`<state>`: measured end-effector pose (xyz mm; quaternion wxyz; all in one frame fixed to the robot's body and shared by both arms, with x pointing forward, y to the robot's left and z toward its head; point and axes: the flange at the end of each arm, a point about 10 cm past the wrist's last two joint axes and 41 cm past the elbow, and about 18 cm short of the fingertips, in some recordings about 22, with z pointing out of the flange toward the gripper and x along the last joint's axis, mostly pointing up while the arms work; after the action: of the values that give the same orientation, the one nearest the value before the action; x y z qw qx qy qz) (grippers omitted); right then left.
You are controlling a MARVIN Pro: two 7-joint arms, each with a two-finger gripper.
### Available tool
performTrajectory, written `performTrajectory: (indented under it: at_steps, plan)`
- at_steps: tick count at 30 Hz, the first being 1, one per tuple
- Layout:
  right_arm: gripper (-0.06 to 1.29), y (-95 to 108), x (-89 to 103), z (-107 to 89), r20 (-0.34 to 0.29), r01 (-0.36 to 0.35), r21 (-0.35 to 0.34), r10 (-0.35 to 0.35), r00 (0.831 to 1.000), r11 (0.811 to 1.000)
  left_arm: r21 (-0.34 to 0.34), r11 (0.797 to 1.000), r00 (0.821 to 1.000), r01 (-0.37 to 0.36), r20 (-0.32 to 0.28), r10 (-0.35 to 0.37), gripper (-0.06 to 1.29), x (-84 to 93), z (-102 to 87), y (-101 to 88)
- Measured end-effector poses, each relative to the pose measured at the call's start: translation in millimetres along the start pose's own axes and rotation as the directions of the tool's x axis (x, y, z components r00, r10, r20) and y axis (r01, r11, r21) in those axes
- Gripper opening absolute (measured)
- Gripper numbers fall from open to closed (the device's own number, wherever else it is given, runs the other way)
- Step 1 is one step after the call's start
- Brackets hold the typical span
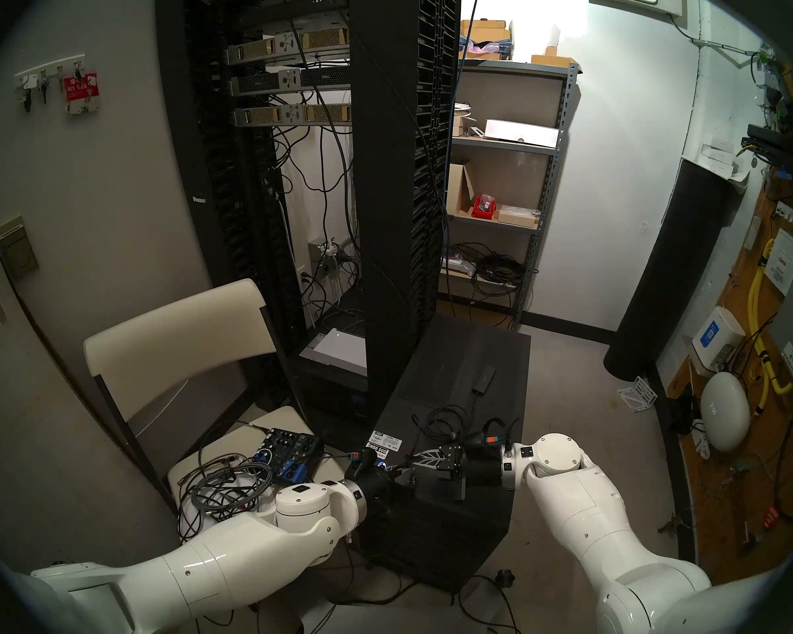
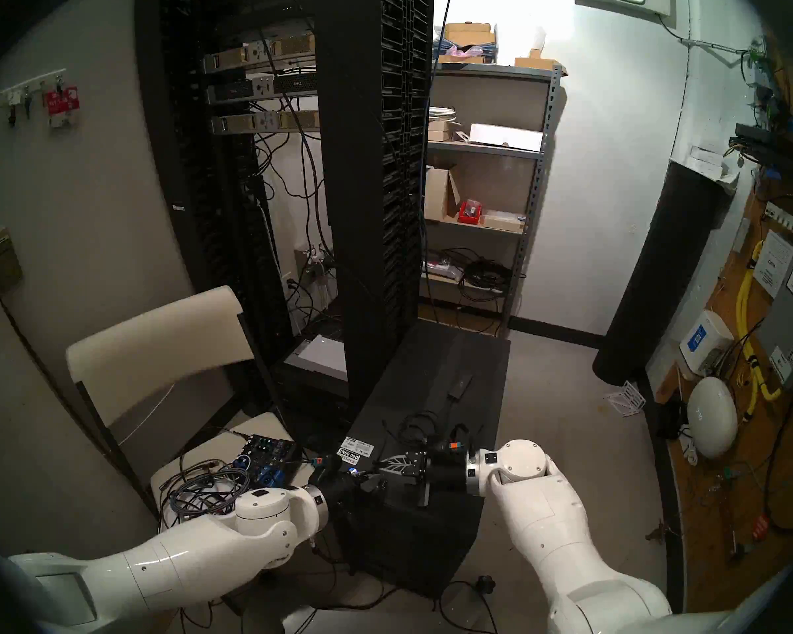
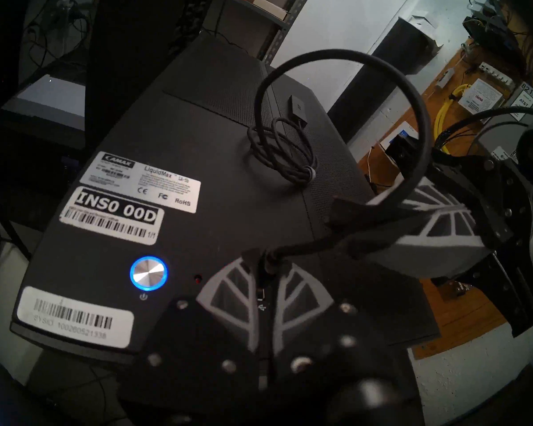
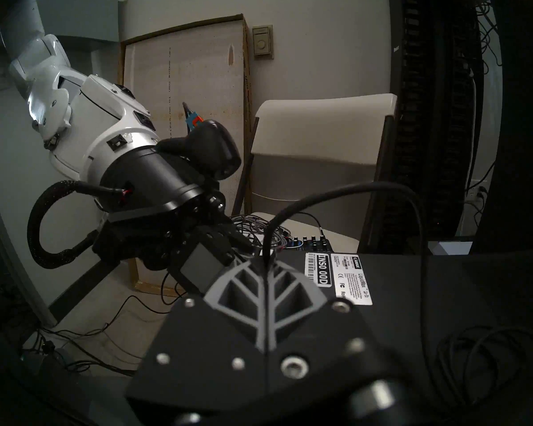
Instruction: Insert the cable into the workstation's USB slot
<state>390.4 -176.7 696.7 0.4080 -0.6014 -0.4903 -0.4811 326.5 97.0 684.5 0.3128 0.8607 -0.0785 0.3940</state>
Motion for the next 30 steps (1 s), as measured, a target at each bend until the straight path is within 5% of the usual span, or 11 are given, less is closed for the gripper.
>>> performTrajectory:
  at_steps: [30]
  plan:
    - [-0.03,-1.9,0.3,4.8,-0.003,-0.001,0.016,0.001,1.000,1.000,0.007,0.995,0.995,0.097,-0.009,-0.097,0.04,-6.1,-6.9,-0.1]
